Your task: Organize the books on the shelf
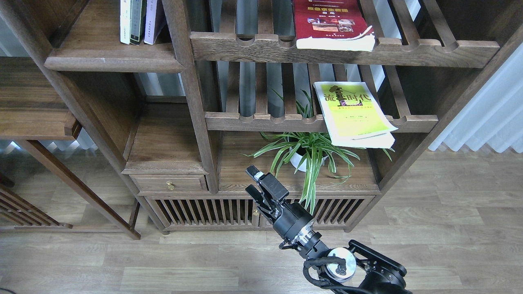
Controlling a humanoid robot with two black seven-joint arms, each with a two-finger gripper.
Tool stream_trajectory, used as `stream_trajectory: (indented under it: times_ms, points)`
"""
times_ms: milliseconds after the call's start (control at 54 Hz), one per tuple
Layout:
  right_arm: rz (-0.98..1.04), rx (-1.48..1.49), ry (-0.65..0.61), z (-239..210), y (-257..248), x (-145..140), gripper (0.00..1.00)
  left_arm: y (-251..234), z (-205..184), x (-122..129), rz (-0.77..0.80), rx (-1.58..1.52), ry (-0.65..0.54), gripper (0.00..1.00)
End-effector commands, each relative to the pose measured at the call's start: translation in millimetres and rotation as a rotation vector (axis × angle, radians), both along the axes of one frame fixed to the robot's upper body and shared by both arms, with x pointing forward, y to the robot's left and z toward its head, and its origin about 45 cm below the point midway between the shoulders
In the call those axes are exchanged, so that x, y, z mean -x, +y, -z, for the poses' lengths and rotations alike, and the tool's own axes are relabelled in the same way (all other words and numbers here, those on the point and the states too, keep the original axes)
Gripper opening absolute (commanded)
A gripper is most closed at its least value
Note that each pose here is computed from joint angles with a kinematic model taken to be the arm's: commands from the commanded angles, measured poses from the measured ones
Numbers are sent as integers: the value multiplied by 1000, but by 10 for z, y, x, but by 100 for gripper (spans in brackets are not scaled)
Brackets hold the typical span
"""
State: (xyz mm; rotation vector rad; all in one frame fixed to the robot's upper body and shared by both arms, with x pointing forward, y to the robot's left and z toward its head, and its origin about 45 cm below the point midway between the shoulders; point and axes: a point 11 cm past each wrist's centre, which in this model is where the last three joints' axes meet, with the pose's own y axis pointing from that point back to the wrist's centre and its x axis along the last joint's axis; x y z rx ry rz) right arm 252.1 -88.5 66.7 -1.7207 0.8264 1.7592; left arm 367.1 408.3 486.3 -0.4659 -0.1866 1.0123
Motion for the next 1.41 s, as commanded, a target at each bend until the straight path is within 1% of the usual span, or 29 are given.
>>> stream_trajectory:
  times_ms: [0,74,204,408,426,445,537,649,760,871,1260,1390]
  points:
    - [-13,6,12,40,20,61,98,-24,107,-91,-93,-9,-25,0]
    - [-13,6,24,75,17,110,98,-20,193,-160,-180,18,-42,0]
    - [-11,6,36,107,12,156,98,-60,365,-244,-260,28,-26,0]
    - [-10,6,42,122,6,174,98,-562,811,-470,-348,44,-17,0]
    - [-11,6,42,121,7,176,98,-744,963,-559,-378,43,-13,0]
    - [-11,6,42,121,7,176,98,-790,996,-575,-386,36,-15,0]
    - [-9,7,43,124,2,172,98,-918,1078,-651,-421,1,-29,0]
    - [-10,8,43,128,0,174,98,-979,1222,-740,-452,-24,-14,0]
    - [-12,8,44,130,3,177,98,-1010,1266,-825,-466,-30,-9,0]
    - [-12,8,44,130,3,177,98,-1058,1209,-908,-471,-27,-17,0]
    - [-9,9,47,137,-6,174,98,-937,1088,-1236,-539,-97,-14,0]
    - [-10,6,45,129,0,174,98,-1075,1085,-1346,-532,-108,-22,0]
